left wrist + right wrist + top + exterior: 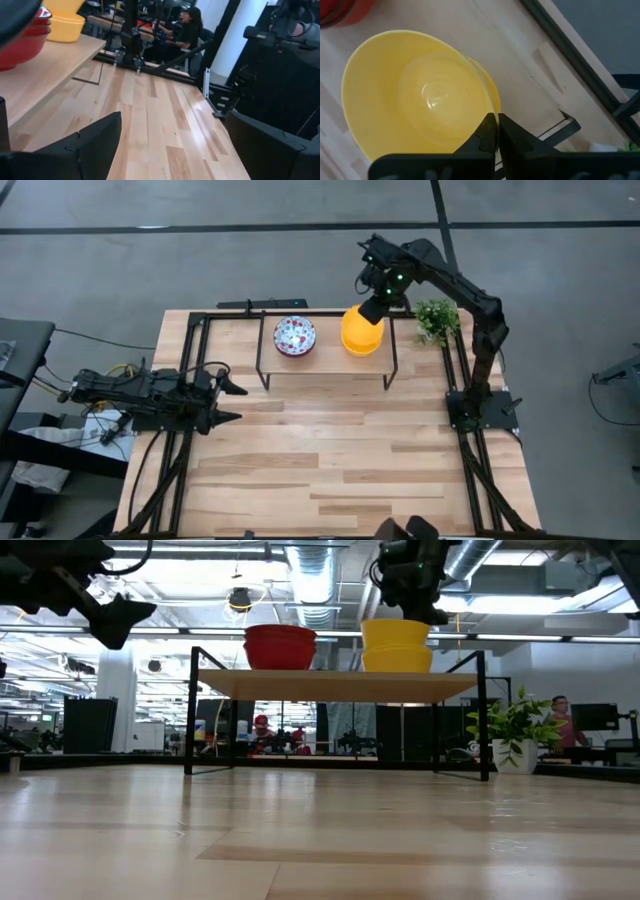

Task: Pick & Place Mini bowls
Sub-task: Stack the yellow bowl on the yellow bowl on the shelf

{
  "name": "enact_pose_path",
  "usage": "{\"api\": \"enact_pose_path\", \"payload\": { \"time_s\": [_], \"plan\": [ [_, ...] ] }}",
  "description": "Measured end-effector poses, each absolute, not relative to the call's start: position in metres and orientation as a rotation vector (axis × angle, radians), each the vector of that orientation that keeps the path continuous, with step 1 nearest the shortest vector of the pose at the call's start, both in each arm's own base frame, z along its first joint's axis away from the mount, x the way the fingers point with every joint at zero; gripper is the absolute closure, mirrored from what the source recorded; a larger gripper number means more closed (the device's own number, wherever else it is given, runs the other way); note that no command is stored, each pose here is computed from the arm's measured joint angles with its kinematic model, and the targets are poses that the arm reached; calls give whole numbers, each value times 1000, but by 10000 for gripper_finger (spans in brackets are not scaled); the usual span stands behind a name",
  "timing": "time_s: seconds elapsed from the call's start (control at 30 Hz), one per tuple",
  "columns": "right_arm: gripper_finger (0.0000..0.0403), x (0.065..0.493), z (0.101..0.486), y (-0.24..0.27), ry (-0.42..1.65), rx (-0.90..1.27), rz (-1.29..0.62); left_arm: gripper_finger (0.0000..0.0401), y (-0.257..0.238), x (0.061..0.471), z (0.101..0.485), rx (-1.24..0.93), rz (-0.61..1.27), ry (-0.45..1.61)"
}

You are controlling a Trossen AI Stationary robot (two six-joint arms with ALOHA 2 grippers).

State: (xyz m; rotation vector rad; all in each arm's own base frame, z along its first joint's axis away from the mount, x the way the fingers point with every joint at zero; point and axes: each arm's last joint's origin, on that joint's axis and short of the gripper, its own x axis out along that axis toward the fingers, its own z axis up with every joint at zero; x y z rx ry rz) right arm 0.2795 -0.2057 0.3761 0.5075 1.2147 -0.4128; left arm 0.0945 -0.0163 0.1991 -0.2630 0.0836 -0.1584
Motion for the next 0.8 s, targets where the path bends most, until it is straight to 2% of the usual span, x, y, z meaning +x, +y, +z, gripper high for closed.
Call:
{"api": "enact_pose_path", "payload": {
  "time_s": [0.5, 0.8],
  "plan": [
    [403, 276, 375, -208, 1227, 519, -382, 45, -16, 94, 199, -234, -161, 81],
    [403, 286, 361, -213, 1268, 506, -356, 45, -16, 94, 199, -235, -160, 81]
  ]
}}
